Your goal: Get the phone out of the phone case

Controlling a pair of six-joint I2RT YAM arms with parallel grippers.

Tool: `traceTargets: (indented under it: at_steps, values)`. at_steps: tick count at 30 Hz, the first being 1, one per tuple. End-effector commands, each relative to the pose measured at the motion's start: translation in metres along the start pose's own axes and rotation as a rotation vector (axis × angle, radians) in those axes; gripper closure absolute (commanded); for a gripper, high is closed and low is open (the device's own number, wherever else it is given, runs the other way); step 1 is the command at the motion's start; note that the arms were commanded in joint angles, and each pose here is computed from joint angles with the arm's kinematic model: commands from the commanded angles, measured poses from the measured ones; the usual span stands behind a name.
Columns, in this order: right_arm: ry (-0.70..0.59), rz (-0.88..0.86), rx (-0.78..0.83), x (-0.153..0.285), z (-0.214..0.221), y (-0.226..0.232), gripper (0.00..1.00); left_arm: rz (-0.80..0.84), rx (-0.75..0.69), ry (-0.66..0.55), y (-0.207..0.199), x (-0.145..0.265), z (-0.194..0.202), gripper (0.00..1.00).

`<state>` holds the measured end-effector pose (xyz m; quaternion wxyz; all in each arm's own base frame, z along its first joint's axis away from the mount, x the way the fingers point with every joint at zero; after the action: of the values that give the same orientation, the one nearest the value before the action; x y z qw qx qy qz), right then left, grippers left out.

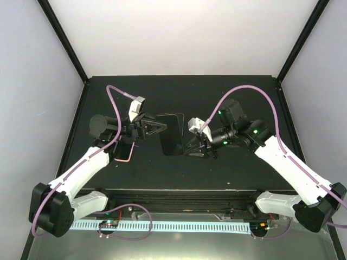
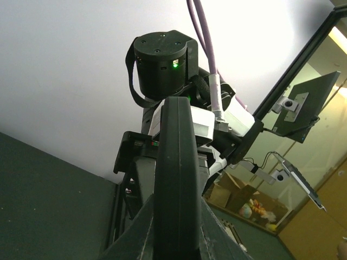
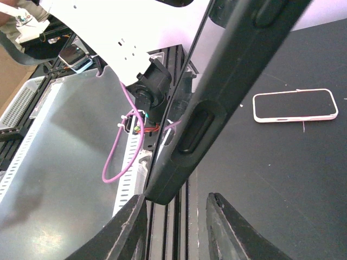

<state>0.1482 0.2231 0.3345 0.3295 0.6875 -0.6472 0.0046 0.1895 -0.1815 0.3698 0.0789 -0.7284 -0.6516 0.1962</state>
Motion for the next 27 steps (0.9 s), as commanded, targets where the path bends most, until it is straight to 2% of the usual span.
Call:
traceTargets:
  at_steps: [1,7,13,17,20,25,27]
  values:
    - [-0.02,0.1,0.02,0.002,-0.01,-0.011,0.7,0.054,-0.083,-0.025,-0.025,0.0,-0.01,0.98]
    - [0.008,0.237,-0.006,-0.001,-0.007,-0.032,0.77,0.088,-0.07,-0.027,-0.029,-0.003,-0.009,0.99]
    - [0.014,0.362,-0.023,-0.001,-0.008,-0.05,0.79,0.124,-0.04,-0.042,-0.027,-0.005,-0.01,0.98]
    - [0.007,0.335,-0.009,0.001,-0.011,-0.046,0.78,0.118,-0.031,-0.044,-0.024,-0.005,-0.008,0.98]
    - [0.002,0.221,0.042,0.005,-0.011,-0.026,0.68,0.087,-0.045,-0.041,-0.021,-0.005,-0.006,0.98]
    - [-0.016,-0.022,0.191,0.017,0.004,0.021,0.38,-0.028,-0.074,-0.022,-0.01,-0.005,-0.005,0.98]
    - [-0.007,-0.069,0.19,0.018,0.006,0.028,0.35,-0.06,-0.088,-0.021,-0.008,-0.005,-0.004,0.98]
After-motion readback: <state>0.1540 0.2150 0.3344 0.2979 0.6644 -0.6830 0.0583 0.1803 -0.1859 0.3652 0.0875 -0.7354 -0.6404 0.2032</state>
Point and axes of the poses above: each gripper's point midway between its finger pads, its own x axis back along the fingers, its own y axis along the line the jaws close on, z = x × y, the point moved 7 cm from there along x, back along the fingers, and after that the axes turned 12 degrees about -x, right-handed, at the moved point
